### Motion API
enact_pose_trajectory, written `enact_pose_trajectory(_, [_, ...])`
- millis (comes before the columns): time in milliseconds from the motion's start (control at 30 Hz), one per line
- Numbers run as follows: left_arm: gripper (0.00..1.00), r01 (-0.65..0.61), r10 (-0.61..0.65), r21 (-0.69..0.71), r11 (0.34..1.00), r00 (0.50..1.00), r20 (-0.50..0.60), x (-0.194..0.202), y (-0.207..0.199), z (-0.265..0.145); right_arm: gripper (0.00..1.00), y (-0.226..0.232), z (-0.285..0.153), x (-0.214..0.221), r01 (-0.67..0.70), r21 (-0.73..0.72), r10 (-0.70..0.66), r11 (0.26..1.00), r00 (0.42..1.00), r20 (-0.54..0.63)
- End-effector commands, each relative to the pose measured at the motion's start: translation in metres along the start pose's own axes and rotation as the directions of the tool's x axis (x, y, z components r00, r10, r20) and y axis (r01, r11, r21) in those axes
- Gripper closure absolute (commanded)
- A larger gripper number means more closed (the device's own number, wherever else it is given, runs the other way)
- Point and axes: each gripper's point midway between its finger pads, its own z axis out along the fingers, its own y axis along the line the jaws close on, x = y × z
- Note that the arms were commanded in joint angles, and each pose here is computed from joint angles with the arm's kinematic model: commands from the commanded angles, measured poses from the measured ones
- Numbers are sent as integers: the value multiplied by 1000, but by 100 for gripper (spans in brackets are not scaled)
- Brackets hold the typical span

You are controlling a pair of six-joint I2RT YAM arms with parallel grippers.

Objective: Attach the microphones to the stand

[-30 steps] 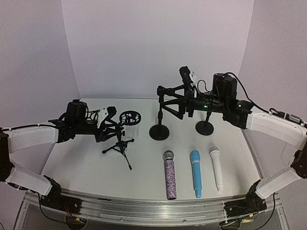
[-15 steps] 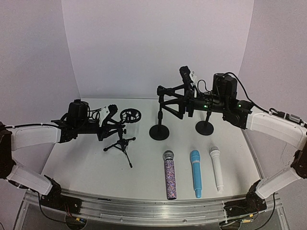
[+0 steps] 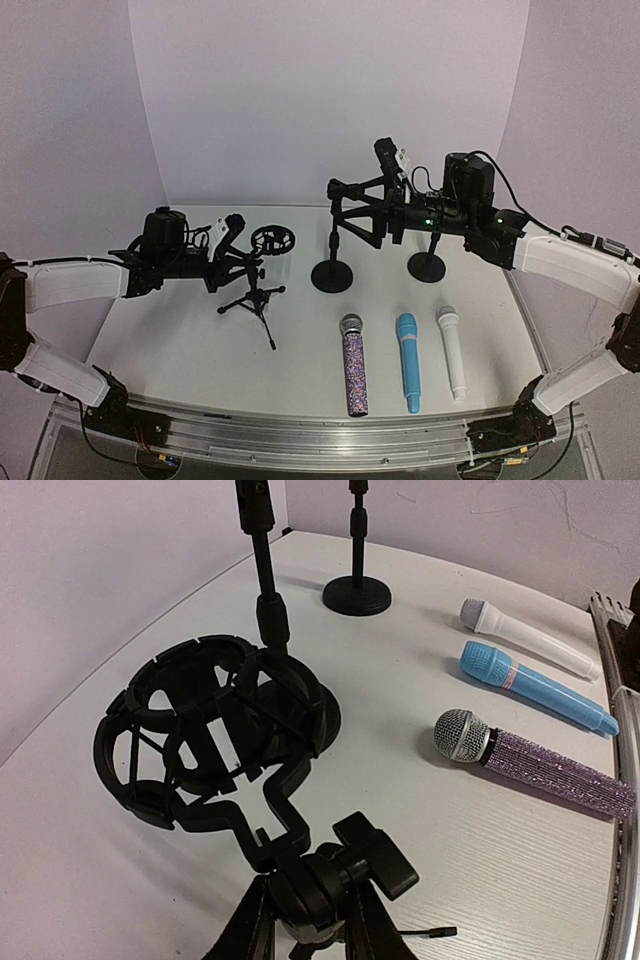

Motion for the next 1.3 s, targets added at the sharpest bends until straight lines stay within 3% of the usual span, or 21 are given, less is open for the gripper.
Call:
enact_pose_trajectory(0, [100,-38,39,-9,999,993,111,-49,3,-13,10,5,4,-14,4,-22,-3,1000,999,37])
enact_pose_trajectory(300, [100,-57,53,14,998,980,190,-91,-4,-33,10,20,40,32,-41,-89,35,995,997,-62])
enact_pose_trajectory(567, [100,-164,161,-7,986,959,232,-138,-5,-57,11,40,74,60,-68,-153,51,986,993,-109])
enact_pose_trajectory(1067, [100,-68,55,64,996,980,189,-169,2,-75,13,33,123,99,-202,-139,188,969,976,-110])
enact_pose_trajectory(1267, [100,-35,15,136,990,988,151,-147,-10,-72,16,26,136,115,-195,-108,183,975,976,-115])
